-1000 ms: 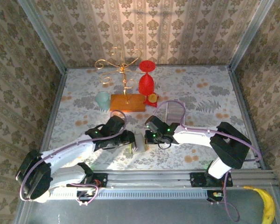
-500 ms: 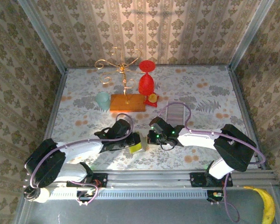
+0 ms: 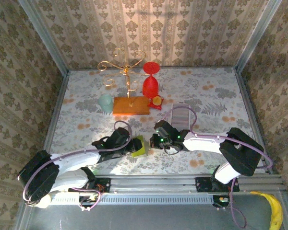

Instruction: Put the credit cards into the card holder

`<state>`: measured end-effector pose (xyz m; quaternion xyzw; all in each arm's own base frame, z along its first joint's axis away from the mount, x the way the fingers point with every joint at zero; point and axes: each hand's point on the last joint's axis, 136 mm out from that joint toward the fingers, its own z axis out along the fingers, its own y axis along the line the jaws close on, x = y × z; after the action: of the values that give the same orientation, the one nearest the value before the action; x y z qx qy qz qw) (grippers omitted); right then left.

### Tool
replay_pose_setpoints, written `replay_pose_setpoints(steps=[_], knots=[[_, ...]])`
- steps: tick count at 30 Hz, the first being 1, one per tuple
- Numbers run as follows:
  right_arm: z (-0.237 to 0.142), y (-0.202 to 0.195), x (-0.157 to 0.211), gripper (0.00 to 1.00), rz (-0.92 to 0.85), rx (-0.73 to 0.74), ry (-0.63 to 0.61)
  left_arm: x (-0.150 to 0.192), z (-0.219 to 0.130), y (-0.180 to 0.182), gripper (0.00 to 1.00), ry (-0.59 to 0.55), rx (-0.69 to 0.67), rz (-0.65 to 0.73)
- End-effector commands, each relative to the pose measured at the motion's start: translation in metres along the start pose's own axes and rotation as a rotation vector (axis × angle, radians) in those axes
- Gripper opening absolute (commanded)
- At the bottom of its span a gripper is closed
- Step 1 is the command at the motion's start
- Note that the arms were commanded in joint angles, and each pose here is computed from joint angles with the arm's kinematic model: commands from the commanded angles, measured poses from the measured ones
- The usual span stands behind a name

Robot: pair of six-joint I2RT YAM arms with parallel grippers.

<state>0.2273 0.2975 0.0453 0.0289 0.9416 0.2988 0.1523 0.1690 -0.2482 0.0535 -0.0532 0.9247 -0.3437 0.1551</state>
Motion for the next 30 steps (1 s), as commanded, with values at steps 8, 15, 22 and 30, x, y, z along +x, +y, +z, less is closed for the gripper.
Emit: replay_pose_setpoints(steps=[8,15,22,30], knots=[[-0.007,0.005,-0.003,0.00,0.004,-0.031,-0.015,0.004,-0.017,0.014,0.16,-0.037,-0.012,-0.020],[-0.009,0.015,-0.006,0.00,-0.013,-0.058,-0.013,0.010,-0.006,0.012,0.04,-0.003,-0.015,-0.017],[-0.013,0.031,-0.010,0.00,-0.023,-0.111,-0.013,0.020,0.012,0.016,0.00,0.064,-0.058,-0.005],[-0.007,0.047,-0.008,0.00,-0.028,-0.167,0.022,0.030,0.015,0.031,0.00,0.107,-0.130,0.007]])
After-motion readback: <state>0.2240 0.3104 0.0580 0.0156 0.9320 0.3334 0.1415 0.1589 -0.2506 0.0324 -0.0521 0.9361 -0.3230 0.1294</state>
